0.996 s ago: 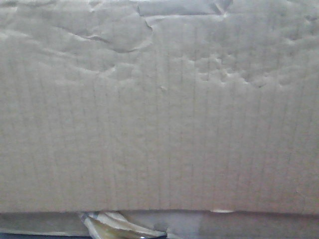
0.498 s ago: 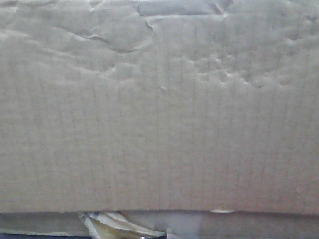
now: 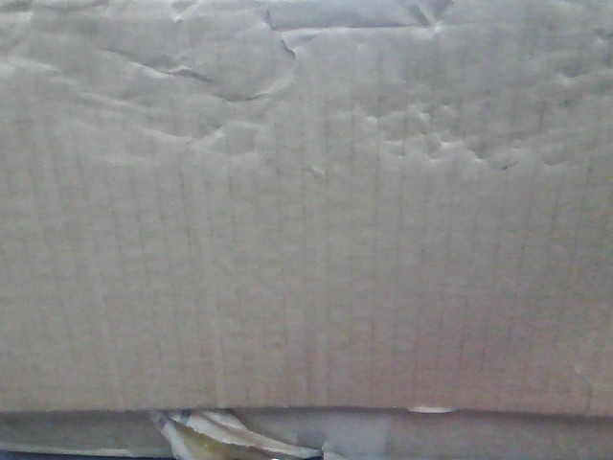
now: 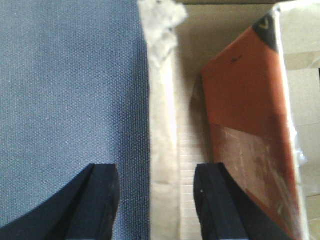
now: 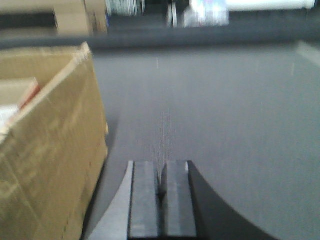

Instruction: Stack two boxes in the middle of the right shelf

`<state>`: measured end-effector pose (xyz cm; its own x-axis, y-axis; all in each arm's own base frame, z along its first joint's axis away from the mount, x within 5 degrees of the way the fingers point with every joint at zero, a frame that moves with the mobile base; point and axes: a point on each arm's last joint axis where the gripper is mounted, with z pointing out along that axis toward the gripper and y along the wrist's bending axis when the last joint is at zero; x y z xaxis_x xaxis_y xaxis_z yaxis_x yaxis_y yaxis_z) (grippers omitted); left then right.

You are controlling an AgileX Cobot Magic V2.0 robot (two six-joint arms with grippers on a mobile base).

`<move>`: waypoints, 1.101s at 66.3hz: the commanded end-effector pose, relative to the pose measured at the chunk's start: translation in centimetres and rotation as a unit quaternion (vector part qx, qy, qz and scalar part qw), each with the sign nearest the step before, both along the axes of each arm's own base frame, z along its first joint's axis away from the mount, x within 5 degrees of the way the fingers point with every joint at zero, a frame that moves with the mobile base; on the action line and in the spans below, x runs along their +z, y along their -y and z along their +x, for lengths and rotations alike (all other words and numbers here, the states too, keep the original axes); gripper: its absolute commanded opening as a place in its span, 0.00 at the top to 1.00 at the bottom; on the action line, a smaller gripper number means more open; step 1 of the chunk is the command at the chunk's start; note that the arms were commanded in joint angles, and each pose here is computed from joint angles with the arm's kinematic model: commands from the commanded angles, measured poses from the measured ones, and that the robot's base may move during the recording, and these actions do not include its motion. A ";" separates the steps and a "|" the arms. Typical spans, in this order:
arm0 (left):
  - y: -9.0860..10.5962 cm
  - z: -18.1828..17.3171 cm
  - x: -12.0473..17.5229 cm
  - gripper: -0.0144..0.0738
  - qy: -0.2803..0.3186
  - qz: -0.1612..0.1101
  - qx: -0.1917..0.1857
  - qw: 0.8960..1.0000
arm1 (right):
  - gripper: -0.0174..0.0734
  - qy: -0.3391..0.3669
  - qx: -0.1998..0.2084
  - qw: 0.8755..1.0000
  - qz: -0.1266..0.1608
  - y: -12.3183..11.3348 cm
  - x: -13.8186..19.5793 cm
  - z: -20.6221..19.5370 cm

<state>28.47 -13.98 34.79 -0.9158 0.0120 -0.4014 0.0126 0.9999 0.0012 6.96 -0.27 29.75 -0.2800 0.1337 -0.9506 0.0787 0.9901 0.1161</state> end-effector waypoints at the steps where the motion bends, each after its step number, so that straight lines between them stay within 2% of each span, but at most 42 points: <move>1: 0.0 0.0 0.1 0.53 0.002 -0.002 -0.001 1.000 | 0.99 -0.087 0.001 0.996 0.014 0.0 0.6 1.2; 7: 0.0 0.0 0.1 0.53 0.002 -0.002 -0.001 1.000 | 0.99 -0.176 0.003 0.984 0.020 0.1 0.8 3.0; 16: 0.0 0.0 0.1 0.53 0.002 -0.002 -0.001 1.000 | 0.99 -0.257 0.005 0.966 0.025 0.2 1.2 5.3; 27: 0.0 0.0 0.1 0.53 0.002 0.000 -0.006 1.000 | 0.99 -0.290 0.005 0.957 0.027 0.4 0.7 7.4; 39: 0.2 -0.2 0.0 0.53 -0.006 -0.010 -0.015 1.000 | 0.98 -0.348 -0.002 0.937 0.044 0.4 1.7 9.0; 54: -0.7 0.3 0.0 0.53 -0.005 -0.007 0.000 1.000 | 0.96 -0.354 -0.011 0.933 0.063 0.1 6.0 11.4; 58: -1.0 0.4 0.0 0.53 -0.004 -0.007 0.004 1.000 | 0.96 -0.353 -0.017 0.934 0.054 -0.2 7.0 12.1; 65: -1.3 0.5 0.0 0.53 -0.005 -0.006 0.002 1.000 | 0.96 -0.358 -0.035 0.933 0.019 -0.8 8.6 13.2; 68: -1.3 0.5 0.0 0.53 -0.005 -0.005 0.000 1.000 | 0.96 -0.347 -0.038 0.937 0.008 -1.3 9.4 13.9; 73: -1.2 0.5 0.0 0.53 -0.007 -0.008 -0.001 1.000 | 0.96 -0.331 -0.017 0.944 0.001 -2.5 10.6 14.9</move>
